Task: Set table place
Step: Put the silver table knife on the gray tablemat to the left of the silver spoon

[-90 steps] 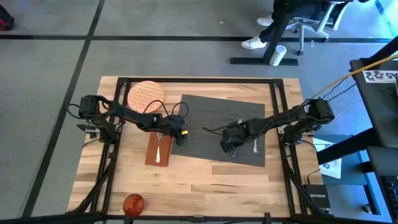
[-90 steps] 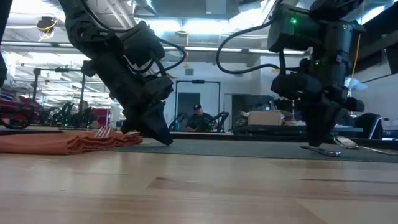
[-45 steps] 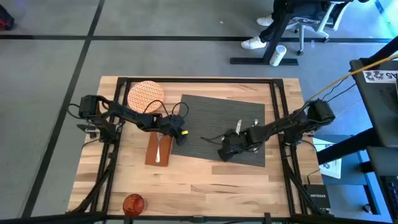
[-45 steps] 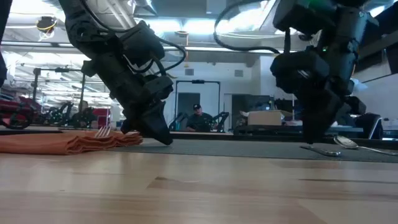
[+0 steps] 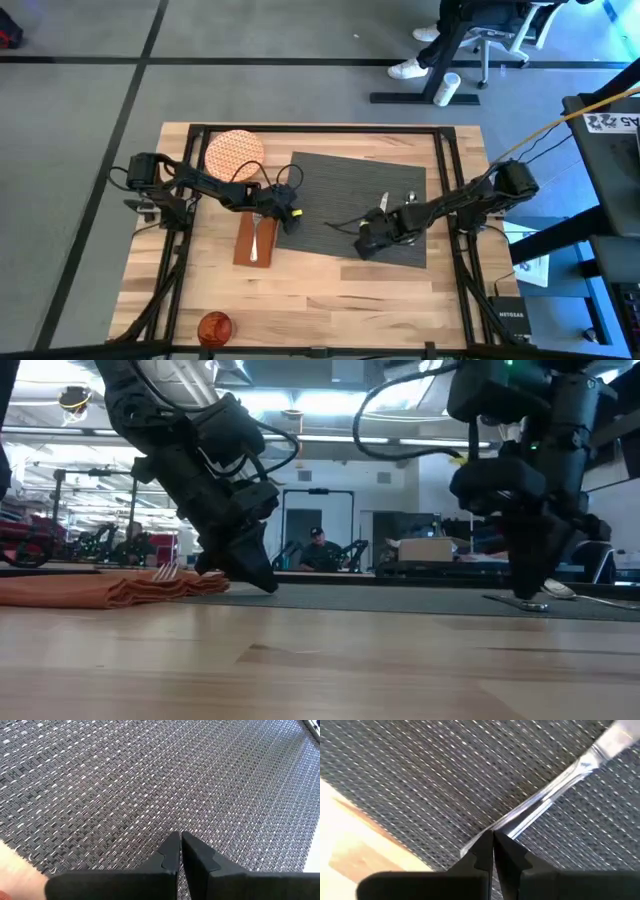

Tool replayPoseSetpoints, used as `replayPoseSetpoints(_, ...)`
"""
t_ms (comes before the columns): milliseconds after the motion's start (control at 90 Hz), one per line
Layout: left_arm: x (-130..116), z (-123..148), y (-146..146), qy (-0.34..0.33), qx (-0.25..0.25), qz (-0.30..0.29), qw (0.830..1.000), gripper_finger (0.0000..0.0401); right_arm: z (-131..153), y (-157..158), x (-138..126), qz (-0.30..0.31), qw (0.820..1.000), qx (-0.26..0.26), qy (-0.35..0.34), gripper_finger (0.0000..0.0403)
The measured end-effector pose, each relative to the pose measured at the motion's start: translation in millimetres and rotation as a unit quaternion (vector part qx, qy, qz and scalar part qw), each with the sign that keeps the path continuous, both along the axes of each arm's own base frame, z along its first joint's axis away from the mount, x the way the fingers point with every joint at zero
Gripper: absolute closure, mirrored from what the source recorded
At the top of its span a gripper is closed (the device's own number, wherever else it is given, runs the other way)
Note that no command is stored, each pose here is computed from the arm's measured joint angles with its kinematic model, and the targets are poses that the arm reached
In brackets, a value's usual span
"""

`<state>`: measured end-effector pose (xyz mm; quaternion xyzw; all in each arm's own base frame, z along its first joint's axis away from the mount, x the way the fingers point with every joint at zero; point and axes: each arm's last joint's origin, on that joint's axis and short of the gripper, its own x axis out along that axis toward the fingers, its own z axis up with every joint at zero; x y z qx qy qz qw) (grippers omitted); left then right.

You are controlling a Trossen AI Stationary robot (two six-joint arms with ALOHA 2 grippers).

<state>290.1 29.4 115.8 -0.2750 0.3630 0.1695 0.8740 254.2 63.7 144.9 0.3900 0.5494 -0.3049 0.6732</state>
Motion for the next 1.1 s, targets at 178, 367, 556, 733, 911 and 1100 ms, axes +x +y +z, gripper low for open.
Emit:
replayPoseSetpoints(178,0.0,0.0,0.0,0.0,0.0,0.0,1.0,0.0401,0.3,0.3,1.1,-0.002,1.0,0.003,-0.006,0.0403)
replayPoseSetpoints(367,0.0,0.0,0.0,0.0,0.0,0.0,1.0,0.0401,2.2,1.7,7.9,-0.006,0.999,0.008,-0.043,0.0403)
replayPoseSetpoints(556,0.0,0.0,0.0,0.0,0.0,0.0,1.0,0.0401,4.3,2.2,14.2,-0.015,0.997,0.004,-0.079,0.0403)
replayPoseSetpoints(733,0.0,0.0,-0.1,0.0,0.0,0.0,1.0,0.0401,4.9,1.9,15.8,-0.022,0.996,-0.004,-0.09,0.0403)
replayPoseSetpoints(911,0.0,0.0,0.0,0.0,0.0,0.0,1.0,0.0401,5.0,0.5,16.0,-0.027,0.995,-0.013,-0.092,0.0403)
replayPoseSetpoints(1100,0.0,0.0,0.0,-0.001,-0.005,0.006,1.0,0.0401,5.0,-12.1,18.7,-0.048,0.994,-0.019,-0.092,0.0403)
